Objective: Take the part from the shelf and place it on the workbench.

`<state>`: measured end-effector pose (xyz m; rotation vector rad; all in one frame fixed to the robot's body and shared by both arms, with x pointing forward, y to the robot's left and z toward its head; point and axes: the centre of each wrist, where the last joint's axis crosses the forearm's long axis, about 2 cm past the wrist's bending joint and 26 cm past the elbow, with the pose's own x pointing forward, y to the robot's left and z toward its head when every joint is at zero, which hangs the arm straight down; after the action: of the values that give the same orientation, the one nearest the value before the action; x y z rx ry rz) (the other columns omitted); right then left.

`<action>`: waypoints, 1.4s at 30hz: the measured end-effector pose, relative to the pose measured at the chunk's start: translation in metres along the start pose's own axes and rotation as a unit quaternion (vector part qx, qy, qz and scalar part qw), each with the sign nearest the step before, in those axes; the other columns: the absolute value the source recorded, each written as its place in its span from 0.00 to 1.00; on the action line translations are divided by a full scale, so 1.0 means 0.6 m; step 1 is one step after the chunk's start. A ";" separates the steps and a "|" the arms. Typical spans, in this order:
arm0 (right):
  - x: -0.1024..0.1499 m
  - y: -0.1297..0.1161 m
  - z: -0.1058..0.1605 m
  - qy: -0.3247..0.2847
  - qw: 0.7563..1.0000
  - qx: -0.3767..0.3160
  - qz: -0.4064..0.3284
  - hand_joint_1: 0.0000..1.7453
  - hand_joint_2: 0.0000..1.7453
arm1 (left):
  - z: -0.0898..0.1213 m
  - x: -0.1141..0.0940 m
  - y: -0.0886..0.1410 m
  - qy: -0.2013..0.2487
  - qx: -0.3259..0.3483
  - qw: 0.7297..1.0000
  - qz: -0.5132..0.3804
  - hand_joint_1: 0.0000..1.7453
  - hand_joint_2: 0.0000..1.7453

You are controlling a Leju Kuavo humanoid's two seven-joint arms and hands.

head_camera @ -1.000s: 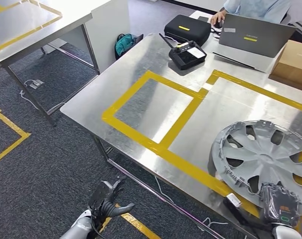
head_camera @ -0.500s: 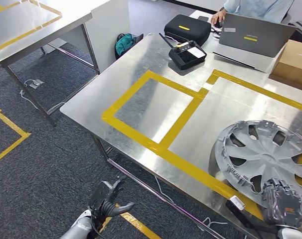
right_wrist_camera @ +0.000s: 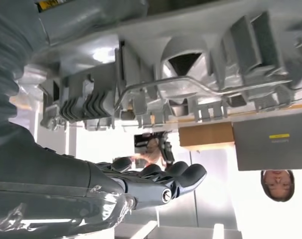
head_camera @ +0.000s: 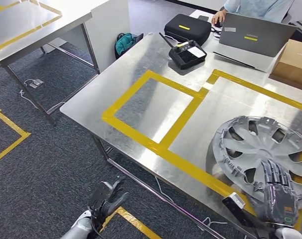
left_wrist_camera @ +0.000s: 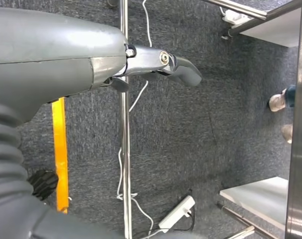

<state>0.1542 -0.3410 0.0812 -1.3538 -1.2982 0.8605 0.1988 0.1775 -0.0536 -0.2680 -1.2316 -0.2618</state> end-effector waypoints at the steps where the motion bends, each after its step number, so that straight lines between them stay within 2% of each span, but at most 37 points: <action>1: 0.001 -0.001 -0.001 0.002 1.000 0.001 -0.014 0.00 1.00 | 0.000 0.000 0.000 0.000 0.000 1.000 0.000 0.00 0.00; 7: 0.005 -0.007 -0.007 0.021 0.991 0.025 -0.133 0.00 1.00 | 0.006 -0.006 0.003 -0.005 0.005 1.000 0.002 0.00 0.00; 13: 0.006 -0.012 -0.011 0.025 0.984 0.028 -0.177 0.00 1.00 | 0.011 -0.011 0.009 -0.004 0.010 1.000 0.002 0.00 0.00; 16: 0.004 -0.014 -0.015 0.042 0.971 0.042 -0.231 0.00 1.00 | 0.013 -0.013 0.010 -0.004 0.013 1.000 0.003 0.00 0.00; 19: -0.004 -0.016 -0.024 0.070 0.935 0.087 -0.335 0.00 1.00 | 0.017 -0.016 0.013 -0.003 0.018 1.000 0.005 0.00 0.00; 23: -0.017 -0.015 -0.028 0.077 0.862 0.152 -0.478 0.00 1.00 | 0.022 -0.021 0.019 0.000 0.024 1.000 0.006 0.00 0.00; 26: -0.024 -0.015 -0.027 0.081 0.838 0.179 -0.508 0.00 1.00 | 0.024 -0.023 0.022 0.001 0.026 1.000 0.006 0.00 0.00; 32: -0.035 -0.015 -0.027 0.089 0.841 0.187 -0.500 0.00 1.00 | 0.026 -0.024 0.027 0.002 0.029 1.000 0.005 0.00 0.00; 33: -0.036 -0.016 -0.028 0.093 0.847 0.189 -0.489 0.00 1.00 | 0.026 -0.025 0.028 0.002 0.029 1.000 0.005 0.00 0.00; 37: -0.048 -0.019 -0.029 0.118 0.898 0.202 -0.373 0.00 1.00 | 0.026 -0.025 0.028 0.004 0.029 1.000 0.004 0.00 0.00; 42: -0.055 -0.022 -0.020 0.085 0.913 0.189 -0.350 0.00 1.00 | 0.027 -0.025 0.028 0.005 0.029 1.000 0.005 0.00 0.00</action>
<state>0.1572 -0.3768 0.0913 -0.5657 -1.2667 0.4398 0.1855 0.1994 -0.0641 -0.2225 -1.2266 -0.2188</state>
